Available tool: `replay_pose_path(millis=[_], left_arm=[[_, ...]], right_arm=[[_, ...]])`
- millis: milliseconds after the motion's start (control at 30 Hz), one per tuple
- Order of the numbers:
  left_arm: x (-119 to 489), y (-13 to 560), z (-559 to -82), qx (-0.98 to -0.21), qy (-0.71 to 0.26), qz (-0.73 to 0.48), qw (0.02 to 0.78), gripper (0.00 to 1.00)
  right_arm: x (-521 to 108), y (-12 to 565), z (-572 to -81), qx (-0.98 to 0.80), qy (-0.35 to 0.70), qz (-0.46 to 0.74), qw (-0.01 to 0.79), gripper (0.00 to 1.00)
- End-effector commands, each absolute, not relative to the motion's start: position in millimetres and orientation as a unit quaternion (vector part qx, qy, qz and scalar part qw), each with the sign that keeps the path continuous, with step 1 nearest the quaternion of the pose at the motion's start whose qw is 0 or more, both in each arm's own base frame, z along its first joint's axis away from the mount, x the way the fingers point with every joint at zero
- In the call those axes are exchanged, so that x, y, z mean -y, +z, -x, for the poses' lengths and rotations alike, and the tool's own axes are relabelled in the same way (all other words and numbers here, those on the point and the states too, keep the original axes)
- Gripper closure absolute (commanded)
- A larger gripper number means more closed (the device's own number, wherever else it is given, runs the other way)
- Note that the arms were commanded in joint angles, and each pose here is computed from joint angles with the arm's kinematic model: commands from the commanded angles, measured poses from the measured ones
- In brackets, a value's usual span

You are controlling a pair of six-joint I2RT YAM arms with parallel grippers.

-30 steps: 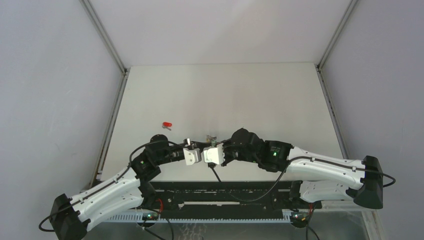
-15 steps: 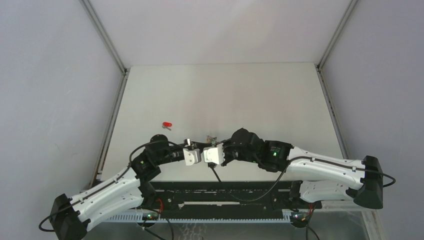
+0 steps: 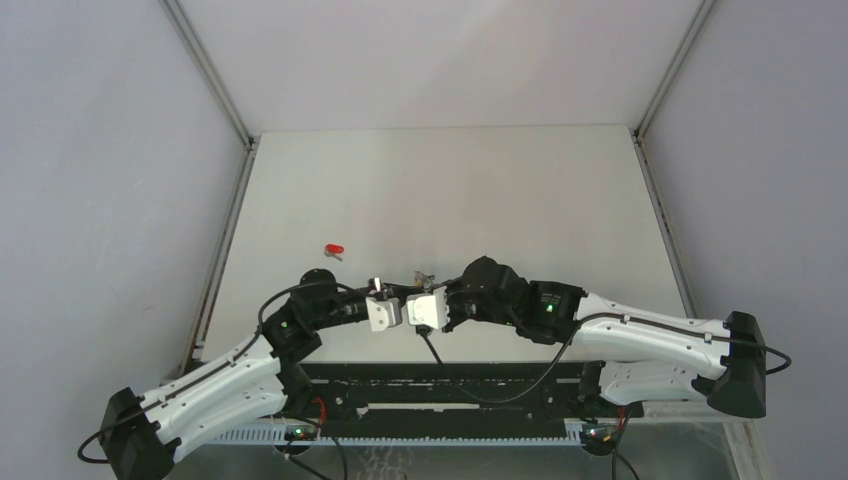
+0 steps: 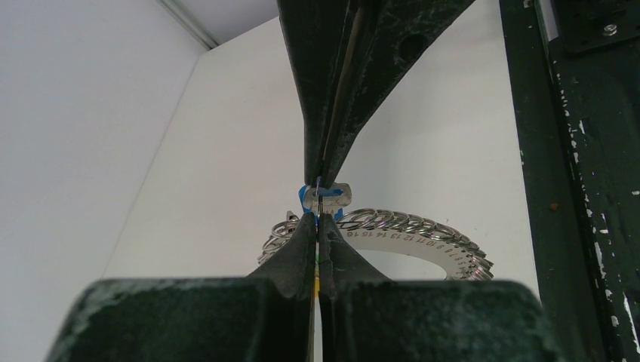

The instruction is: Put the keys on the keyring

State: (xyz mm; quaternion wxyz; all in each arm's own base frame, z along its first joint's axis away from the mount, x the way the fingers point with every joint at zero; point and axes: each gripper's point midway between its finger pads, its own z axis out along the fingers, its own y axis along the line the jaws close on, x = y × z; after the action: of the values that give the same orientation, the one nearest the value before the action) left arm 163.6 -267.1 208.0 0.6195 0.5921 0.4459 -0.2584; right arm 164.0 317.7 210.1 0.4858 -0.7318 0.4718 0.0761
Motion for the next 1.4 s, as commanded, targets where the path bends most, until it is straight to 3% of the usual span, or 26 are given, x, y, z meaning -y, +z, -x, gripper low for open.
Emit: replay_pose_path(millis=[0, 1367], left_arm=[[274.1, 254.1, -162.2, -0.401, -0.265, -0.577, 0.661, 1.00], [269.5, 248.6, -167.9, -0.416, -0.247, -0.576, 0.659, 1.00]], right_arm=[[-324.3, 216.7, -161.9, -0.467, 0.091, 0.725, 0.499, 1.00], [-315.4, 224.3, -164.5, -0.481, 0.088, 0.710, 0.507, 1.00]])
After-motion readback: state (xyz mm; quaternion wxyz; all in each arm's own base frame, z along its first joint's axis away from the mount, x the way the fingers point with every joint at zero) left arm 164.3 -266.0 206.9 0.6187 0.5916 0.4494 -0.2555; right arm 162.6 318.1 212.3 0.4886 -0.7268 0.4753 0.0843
